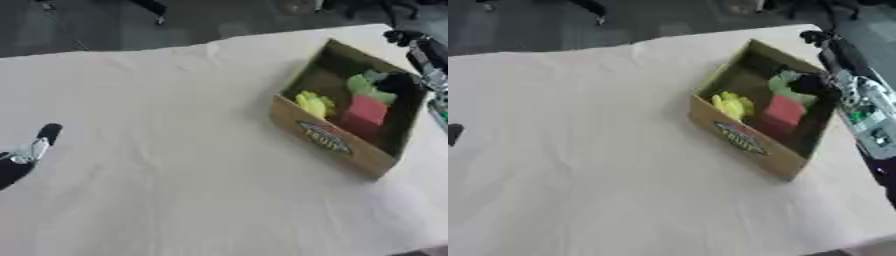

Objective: Pick up the objects with one hand, pass them to the other hand, and then place them into the box on the other side of the table.

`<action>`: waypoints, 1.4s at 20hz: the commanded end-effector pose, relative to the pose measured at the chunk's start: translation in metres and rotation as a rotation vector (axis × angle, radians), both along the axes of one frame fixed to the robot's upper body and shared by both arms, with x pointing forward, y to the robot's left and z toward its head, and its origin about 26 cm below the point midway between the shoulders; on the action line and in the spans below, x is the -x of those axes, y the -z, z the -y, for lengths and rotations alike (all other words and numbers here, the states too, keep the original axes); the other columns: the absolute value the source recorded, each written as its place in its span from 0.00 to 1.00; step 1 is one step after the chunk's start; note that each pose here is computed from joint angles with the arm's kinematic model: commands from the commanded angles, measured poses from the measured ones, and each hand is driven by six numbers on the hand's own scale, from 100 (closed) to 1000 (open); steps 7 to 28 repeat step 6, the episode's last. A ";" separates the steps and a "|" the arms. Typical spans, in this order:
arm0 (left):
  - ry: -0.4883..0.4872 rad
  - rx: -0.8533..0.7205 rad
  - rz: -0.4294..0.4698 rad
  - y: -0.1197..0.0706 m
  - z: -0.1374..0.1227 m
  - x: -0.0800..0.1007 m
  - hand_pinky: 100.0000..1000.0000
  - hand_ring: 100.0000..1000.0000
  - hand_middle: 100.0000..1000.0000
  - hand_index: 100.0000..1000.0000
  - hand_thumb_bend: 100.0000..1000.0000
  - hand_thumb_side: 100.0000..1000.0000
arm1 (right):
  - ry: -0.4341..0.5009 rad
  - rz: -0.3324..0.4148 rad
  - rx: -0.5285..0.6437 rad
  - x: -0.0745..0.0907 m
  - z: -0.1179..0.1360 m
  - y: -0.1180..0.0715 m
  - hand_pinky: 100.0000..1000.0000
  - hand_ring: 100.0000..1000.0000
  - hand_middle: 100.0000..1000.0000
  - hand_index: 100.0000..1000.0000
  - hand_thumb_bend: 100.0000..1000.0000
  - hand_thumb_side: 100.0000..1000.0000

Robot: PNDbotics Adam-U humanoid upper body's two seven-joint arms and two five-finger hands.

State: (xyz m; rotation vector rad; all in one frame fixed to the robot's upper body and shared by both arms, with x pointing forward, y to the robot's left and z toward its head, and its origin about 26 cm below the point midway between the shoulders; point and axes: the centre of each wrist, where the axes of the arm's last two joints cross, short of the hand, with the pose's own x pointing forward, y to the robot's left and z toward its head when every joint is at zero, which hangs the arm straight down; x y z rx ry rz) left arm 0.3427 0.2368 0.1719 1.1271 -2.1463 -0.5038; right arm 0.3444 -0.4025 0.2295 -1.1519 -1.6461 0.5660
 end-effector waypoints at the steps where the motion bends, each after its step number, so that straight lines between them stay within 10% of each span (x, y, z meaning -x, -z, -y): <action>1: -0.030 0.023 0.053 -0.012 -0.008 0.002 0.51 0.50 0.55 0.72 0.59 0.34 | -0.056 0.109 -0.087 0.008 -0.009 -0.018 1.00 0.87 0.79 0.93 0.00 0.53; 6: -0.088 0.139 0.085 -0.013 -0.022 0.003 0.52 0.49 0.55 0.72 0.43 0.45 | -0.189 0.219 -0.291 0.019 -0.028 -0.017 1.00 0.87 0.78 0.94 0.00 0.48; 28: -0.088 0.139 0.085 -0.013 -0.022 0.003 0.52 0.49 0.55 0.72 0.43 0.45 | -0.189 0.219 -0.291 0.019 -0.028 -0.017 1.00 0.87 0.78 0.94 0.00 0.48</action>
